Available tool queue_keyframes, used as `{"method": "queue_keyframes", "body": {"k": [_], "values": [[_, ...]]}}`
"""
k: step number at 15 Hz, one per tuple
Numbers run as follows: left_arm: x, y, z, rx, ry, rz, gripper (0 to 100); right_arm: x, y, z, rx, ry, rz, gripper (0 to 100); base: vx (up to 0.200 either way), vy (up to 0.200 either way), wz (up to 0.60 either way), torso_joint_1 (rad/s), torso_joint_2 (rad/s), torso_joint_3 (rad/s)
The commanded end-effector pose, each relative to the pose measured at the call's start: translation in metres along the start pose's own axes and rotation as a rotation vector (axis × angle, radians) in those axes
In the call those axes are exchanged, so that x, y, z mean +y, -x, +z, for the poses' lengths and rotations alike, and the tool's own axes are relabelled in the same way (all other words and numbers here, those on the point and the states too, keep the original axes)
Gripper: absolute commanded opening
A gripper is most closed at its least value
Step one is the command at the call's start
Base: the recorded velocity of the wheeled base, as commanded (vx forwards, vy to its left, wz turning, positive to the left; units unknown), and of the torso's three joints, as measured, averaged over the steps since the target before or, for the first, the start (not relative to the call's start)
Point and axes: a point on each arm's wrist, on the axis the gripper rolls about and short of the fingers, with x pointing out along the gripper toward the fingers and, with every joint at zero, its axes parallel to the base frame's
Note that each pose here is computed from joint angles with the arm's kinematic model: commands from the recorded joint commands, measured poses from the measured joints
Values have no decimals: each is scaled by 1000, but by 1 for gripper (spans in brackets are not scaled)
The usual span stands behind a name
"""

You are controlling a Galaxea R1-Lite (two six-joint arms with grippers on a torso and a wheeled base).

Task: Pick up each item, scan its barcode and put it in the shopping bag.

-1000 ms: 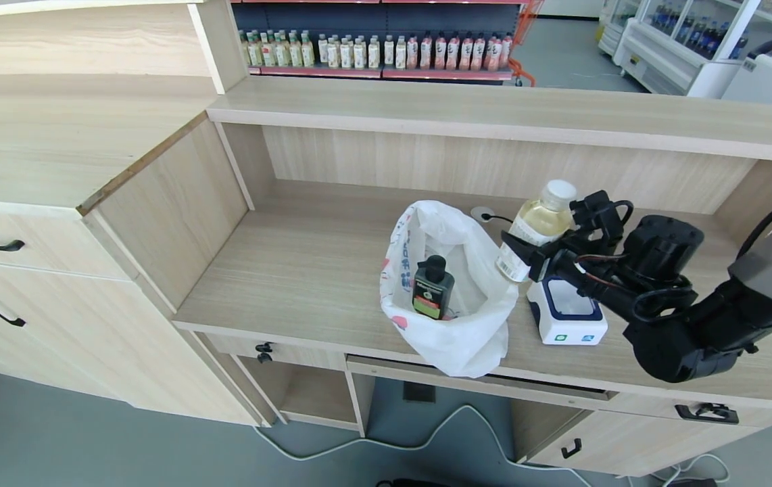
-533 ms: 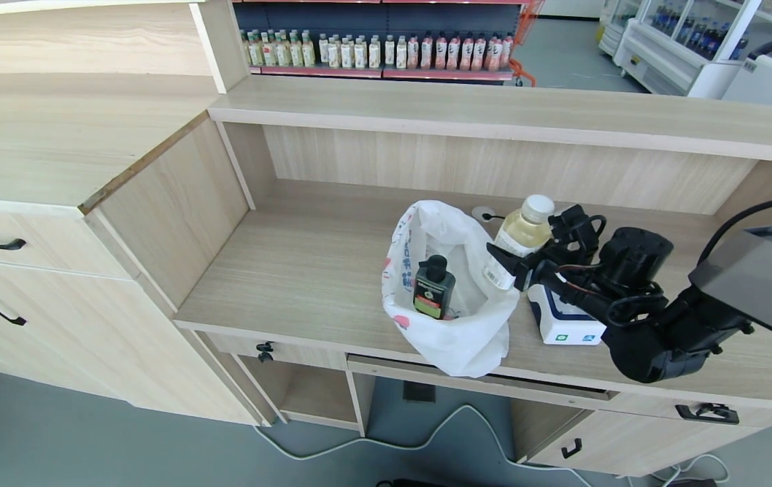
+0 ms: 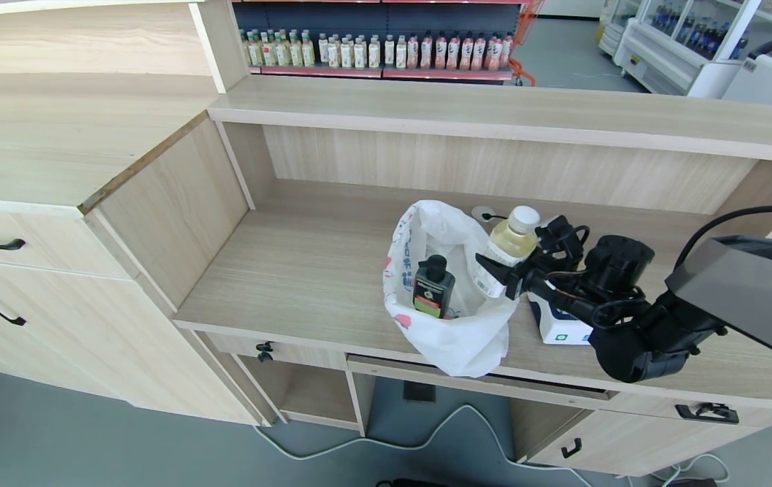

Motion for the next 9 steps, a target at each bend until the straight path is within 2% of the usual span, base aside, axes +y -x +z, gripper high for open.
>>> {"method": "queue_keyframes", "body": {"k": [1, 9], "values": [[0, 0, 0, 0, 0, 0, 100, 0, -3, -5, 3, -1, 13, 0, 0, 0, 0, 0, 0, 0], [0, 0, 0, -2, 0, -1, 100, 4, -4, -27, 46, -22, 21, 0, 0, 0, 0, 0, 0, 0]]}}
